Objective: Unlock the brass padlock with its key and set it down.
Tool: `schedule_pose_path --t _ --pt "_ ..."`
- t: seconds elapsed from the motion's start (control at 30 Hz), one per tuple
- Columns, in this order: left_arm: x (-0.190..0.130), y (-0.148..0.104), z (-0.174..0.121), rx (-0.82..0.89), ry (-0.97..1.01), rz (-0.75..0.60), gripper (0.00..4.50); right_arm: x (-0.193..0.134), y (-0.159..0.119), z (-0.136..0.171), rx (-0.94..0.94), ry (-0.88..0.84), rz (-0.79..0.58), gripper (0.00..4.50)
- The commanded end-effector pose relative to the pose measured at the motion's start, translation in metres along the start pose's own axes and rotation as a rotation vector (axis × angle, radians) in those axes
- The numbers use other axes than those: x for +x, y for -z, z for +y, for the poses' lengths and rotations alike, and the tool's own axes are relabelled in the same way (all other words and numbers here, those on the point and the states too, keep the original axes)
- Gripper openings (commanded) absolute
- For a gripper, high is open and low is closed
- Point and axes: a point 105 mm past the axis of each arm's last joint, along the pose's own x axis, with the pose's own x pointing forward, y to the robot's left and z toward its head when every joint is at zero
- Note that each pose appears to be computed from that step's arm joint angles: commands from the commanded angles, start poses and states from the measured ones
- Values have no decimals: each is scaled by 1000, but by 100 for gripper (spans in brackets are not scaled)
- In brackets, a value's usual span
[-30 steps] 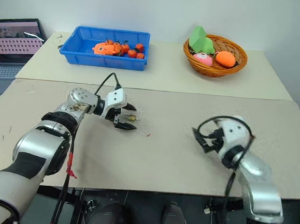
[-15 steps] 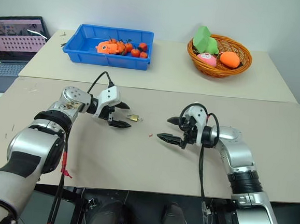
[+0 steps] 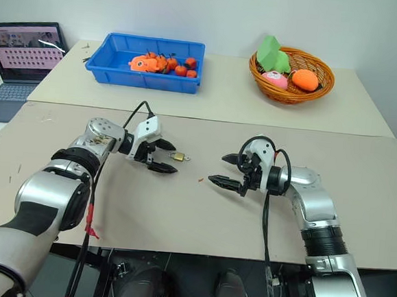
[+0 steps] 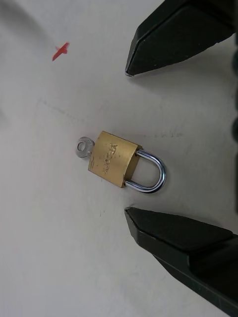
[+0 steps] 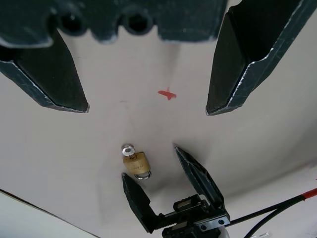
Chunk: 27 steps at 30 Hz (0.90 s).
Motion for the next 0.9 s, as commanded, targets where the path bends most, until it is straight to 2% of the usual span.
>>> schedule_pose_path --t 0.03,0.27,0.33,0.37,0.63,0.67,0.9 --pt "9 6 -10 -14 66 25 450 -9 -14 -4 -39 35 -44 444" --pt "14 7 -13 2 80 41 450 -10 -13 -10 -43 77 -44 444" --pt "16 7 -14 7 89 47 398 -10 -13 -11 -48 92 -38 450" --pt "17 7 -15 8 92 51 388 -11 -13 -13 -46 103 -41 450" --pt "20 7 -16 14 95 57 93 -14 -12 -14 -44 124 -43 450" --pt "20 7 -15 15 94 58 74 -14 -11 -14 -45 126 -42 450" --pt "21 4 -13 21 65 36 75 -13 -10 -15 -51 136 -33 450"
